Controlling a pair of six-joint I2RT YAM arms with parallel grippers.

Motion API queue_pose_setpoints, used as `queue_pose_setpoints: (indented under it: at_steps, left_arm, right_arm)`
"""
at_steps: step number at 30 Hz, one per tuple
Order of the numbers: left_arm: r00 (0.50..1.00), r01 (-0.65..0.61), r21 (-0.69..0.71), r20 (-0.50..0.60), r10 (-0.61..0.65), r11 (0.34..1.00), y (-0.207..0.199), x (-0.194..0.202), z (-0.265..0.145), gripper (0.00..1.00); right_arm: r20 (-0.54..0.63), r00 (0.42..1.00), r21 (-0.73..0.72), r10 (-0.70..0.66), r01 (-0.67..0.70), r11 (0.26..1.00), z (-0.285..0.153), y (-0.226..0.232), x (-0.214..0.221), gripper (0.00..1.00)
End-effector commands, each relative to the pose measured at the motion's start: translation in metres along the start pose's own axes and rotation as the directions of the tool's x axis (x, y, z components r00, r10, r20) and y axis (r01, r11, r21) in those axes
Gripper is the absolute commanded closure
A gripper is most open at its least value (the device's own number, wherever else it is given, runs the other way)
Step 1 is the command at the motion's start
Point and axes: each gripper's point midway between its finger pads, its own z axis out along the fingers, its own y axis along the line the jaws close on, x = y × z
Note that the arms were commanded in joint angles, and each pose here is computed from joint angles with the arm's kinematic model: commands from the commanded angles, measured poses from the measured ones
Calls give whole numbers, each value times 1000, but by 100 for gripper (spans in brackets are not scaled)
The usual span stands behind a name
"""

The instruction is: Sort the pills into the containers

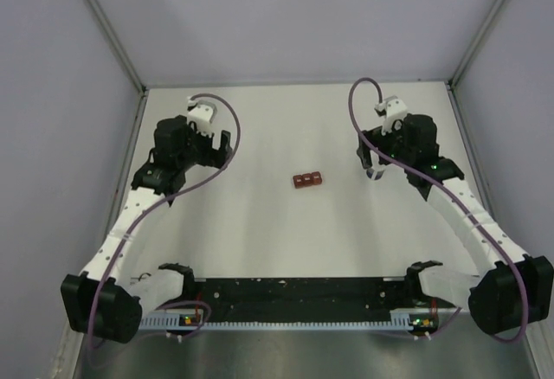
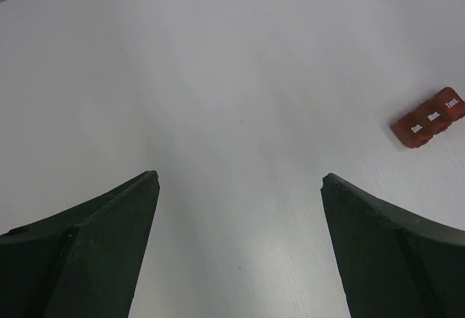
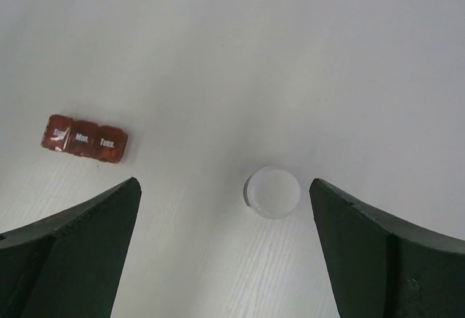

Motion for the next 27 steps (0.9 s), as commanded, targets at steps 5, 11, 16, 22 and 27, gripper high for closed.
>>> queue_pose_setpoints:
  at_steps: [5,11,16,22,27]
  left_arm:
    - [980,31,-124,197,-6,992,19,-40,-34,1]
    - [983,34,-133,183,-9,991,19,-42,-44,1]
    - [981,80,-156,186,-51,984,22,-23,-41,1]
    - [965,110,-172,256,-63,979,23,-17,-46,1]
    - [959,117,-170,275,-67,978,24,-18,-52,1]
  right_arm:
    - [108,993,75,44,-53,996,-19,-18,-8,1]
    - [156,986,136,60,-81,987,-31,-30,-13,1]
    - [210,975,188,71,-111,976,-41,-40,-19,1]
    - [205,975,198,87,-128,972,-40,-44,-17,1]
    - [190,977,189,93,-129,973,-41,-45,-17,1]
